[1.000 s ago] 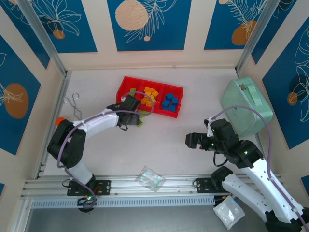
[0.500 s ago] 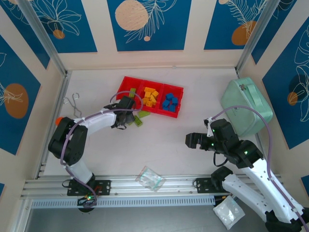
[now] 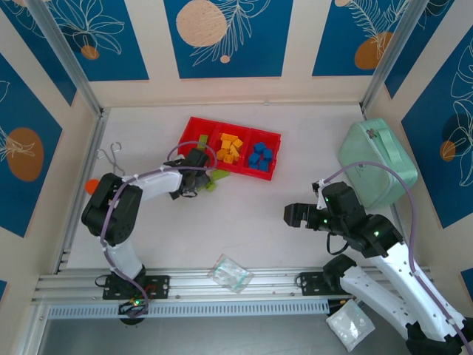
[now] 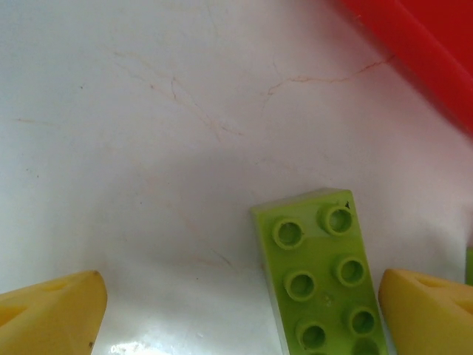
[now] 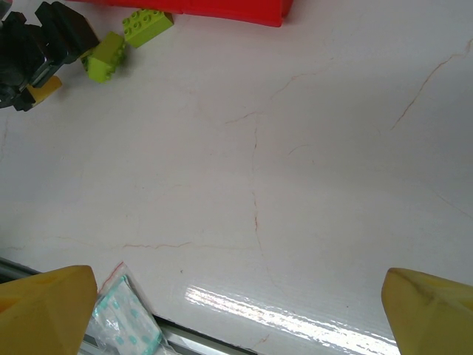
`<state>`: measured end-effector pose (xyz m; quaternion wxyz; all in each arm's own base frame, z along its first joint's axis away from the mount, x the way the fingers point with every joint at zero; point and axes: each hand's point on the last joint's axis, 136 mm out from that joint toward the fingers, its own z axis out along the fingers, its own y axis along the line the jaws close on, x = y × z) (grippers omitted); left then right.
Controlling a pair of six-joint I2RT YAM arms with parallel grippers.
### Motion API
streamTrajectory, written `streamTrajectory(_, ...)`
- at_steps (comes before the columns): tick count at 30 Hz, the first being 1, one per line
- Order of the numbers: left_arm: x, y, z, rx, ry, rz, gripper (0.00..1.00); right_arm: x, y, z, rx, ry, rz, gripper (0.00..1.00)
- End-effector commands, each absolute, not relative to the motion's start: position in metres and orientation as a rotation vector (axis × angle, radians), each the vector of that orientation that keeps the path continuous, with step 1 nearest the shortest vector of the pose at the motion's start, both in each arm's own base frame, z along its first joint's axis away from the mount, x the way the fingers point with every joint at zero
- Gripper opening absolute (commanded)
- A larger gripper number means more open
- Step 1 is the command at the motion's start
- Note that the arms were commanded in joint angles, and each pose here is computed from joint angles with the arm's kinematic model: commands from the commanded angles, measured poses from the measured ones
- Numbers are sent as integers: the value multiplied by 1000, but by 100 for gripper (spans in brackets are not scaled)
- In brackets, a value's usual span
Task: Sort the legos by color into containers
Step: Pick up the lego from the center of the table.
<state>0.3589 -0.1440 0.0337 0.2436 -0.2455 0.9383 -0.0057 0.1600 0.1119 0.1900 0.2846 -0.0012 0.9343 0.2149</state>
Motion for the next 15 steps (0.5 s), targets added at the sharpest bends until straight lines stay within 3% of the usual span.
streamTrajectory(1, 360, -139, 30, -707, 2543, 21, 93, 158, 113, 194, -7, 2488, 592, 99)
streamTrajectory(15, 352, -128, 15, -645, 2560, -2, 68, 159, 113, 193, -2, 2488, 588, 99)
